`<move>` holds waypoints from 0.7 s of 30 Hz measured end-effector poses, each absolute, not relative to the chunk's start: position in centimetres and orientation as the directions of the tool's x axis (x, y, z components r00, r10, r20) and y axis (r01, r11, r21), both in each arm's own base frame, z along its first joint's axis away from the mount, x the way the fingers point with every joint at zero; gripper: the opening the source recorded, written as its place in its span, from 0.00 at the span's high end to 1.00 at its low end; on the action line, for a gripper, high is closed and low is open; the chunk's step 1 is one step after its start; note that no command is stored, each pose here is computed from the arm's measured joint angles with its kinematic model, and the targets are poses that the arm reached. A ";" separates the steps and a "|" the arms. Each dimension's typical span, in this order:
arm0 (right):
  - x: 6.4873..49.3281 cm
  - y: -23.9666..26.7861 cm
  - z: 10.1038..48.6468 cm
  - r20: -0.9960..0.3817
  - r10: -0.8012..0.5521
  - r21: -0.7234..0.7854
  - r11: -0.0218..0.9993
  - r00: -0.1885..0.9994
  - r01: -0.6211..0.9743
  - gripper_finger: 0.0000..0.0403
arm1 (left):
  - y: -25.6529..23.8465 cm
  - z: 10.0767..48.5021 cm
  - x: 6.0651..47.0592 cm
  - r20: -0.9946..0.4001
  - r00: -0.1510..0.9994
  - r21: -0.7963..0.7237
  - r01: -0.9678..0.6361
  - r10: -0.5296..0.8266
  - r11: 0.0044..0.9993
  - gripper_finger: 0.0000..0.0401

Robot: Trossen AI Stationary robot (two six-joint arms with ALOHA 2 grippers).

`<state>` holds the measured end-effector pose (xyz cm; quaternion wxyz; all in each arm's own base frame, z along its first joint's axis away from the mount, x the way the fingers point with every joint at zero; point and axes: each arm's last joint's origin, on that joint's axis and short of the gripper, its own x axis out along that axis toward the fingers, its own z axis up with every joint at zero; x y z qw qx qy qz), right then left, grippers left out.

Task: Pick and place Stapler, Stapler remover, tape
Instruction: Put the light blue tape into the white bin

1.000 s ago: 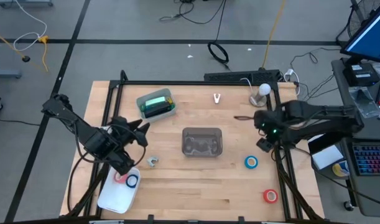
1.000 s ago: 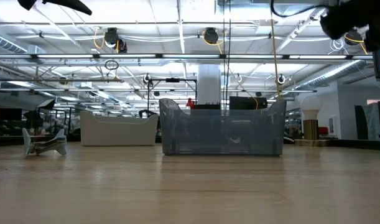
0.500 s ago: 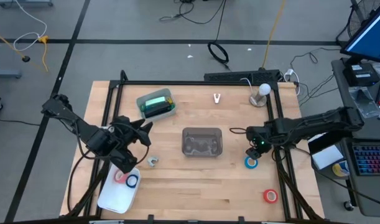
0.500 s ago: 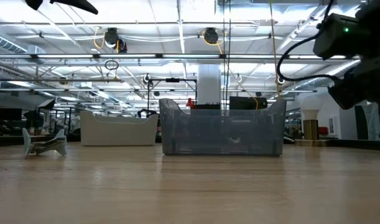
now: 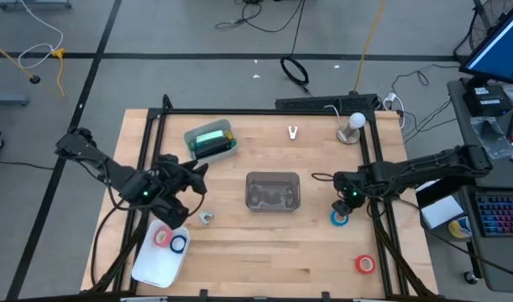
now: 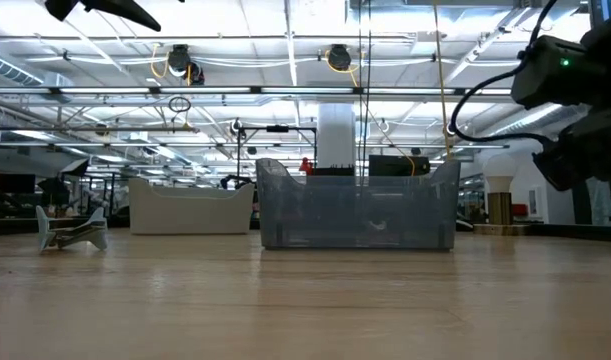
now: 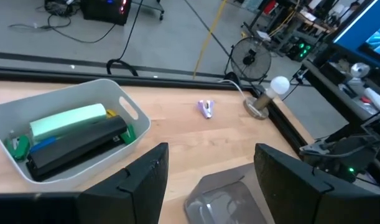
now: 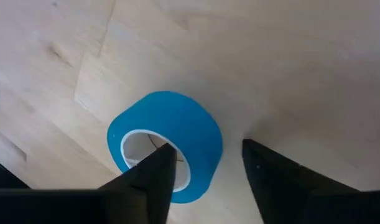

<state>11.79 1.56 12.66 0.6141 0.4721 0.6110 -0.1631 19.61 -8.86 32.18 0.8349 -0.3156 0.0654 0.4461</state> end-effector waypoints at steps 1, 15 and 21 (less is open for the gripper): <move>11.6 1.5 12.4 -0.908 0.376 0.367 0.495 0.187 0.788 0.59 | -8.8 32.2 19.6 -0.394 0.591 -0.465 -0.789 0.704 0.402 0.41; 13.7 1.7 15.9 -0.745 0.486 0.665 0.503 0.456 0.552 0.92 | -7.5 32.2 20.6 -0.405 0.559 -0.495 -0.800 0.724 0.341 0.41; 16.7 1.3 22.1 -0.322 0.489 0.891 0.447 0.811 0.084 0.92 | -7.4 32.6 21.9 -0.414 0.596 -0.539 -0.770 0.688 0.342 0.41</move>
